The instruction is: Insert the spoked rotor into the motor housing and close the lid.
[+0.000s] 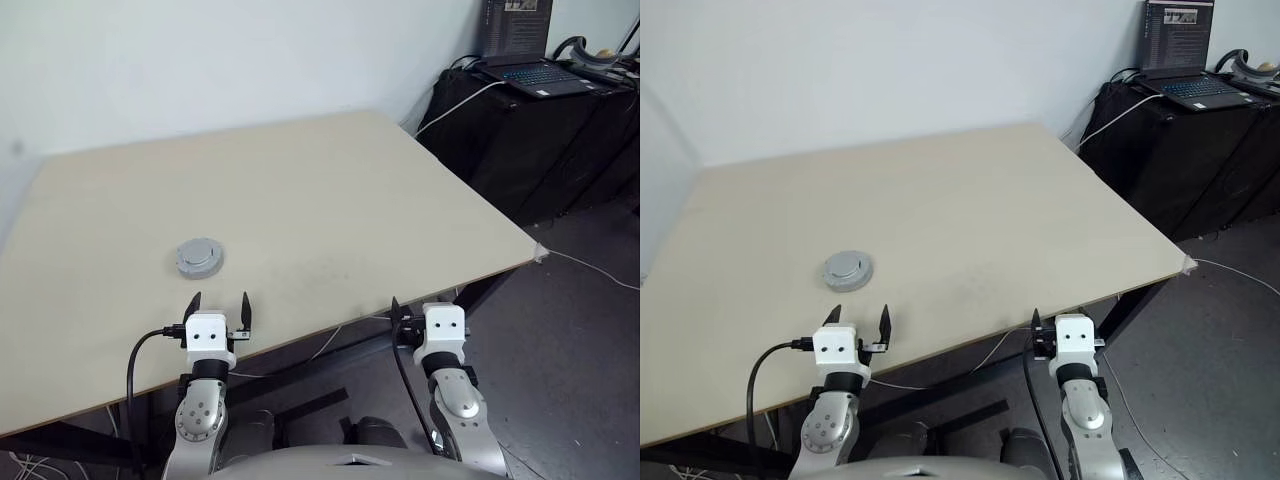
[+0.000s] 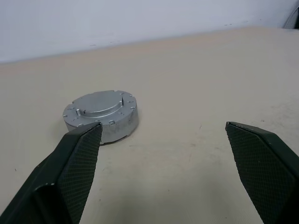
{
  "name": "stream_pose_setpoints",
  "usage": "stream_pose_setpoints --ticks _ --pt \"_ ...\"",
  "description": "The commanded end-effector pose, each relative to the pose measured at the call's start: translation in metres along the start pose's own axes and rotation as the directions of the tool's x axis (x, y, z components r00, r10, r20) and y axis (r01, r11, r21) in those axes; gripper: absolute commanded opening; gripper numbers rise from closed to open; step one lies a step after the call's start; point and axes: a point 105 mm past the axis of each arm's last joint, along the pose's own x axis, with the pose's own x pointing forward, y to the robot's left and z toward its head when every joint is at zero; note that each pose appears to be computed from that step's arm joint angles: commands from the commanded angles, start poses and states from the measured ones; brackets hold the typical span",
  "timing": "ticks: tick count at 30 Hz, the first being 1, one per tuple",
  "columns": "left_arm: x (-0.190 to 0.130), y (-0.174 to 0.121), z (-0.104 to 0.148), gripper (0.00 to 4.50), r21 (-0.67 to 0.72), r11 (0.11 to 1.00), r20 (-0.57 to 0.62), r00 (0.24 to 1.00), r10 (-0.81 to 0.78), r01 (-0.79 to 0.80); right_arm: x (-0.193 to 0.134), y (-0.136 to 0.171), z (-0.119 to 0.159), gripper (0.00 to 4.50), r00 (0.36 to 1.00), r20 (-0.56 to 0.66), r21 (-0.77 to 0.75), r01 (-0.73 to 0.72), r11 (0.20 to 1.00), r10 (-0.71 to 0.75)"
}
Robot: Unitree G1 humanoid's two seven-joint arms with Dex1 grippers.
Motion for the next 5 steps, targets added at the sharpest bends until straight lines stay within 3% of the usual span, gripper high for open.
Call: stream_pose_setpoints --ticks 1,5 --pt "0.0023 -0.0007 0.0086 4.47 0.013 1.0 0.047 0.999 -0.009 0.008 0.0043 0.0 0.0164 4.5 0.998 0.068 0.01 0.002 1.0 -0.003" --pt "0.0032 0.0007 0.0088 4.47 0.015 1.0 0.048 0.999 -0.005 0.005 0.006 0.0024 0.0201 4.5 0.997 0.081 0.014 -0.006 1.0 0.005"
